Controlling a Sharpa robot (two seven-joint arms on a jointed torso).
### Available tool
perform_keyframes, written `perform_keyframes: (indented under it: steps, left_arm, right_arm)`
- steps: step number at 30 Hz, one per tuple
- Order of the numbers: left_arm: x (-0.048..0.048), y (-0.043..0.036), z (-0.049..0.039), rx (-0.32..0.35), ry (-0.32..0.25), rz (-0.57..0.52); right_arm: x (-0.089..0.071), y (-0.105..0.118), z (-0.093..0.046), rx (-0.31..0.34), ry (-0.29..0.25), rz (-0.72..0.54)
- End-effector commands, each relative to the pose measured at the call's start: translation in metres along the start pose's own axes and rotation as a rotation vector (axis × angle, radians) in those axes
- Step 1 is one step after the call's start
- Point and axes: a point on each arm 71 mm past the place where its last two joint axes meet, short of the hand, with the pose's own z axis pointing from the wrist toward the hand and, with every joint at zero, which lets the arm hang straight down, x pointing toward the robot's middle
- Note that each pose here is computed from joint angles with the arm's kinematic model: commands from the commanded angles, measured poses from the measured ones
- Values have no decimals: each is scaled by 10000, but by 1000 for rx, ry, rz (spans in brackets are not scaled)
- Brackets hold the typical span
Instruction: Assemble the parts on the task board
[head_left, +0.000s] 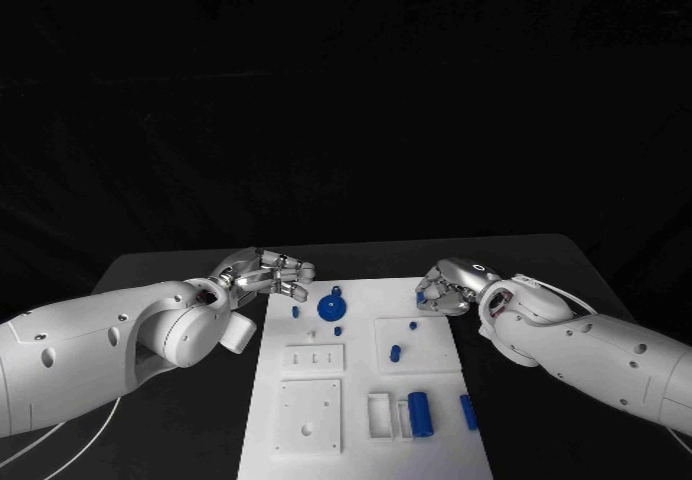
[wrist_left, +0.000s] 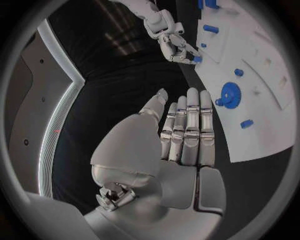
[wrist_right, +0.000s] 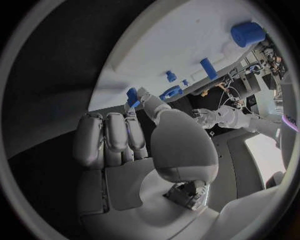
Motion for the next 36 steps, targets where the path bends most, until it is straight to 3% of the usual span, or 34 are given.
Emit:
perform_keyframes:
  steps: [1, 6, 19, 27, 36]
  left_arm:
    - [51, -3, 14, -18, 36, 31]
    - [94, -13, 50, -66, 43, 55]
    - [295, -211, 267, -251, 52, 194]
    - [417, -201, 365, -351, 88, 273]
    - [510, -192, 442, -404, 101, 338]
  right_arm:
    - [-44, 43, -11, 8, -48, -4]
    - [-119, 151, -7, 1, -68, 0]
    - [-178, 607, 76, -31, -91, 0]
    - [-158, 878, 112, -67, -103, 8]
    - [-131, 1151, 137, -112, -104, 28]
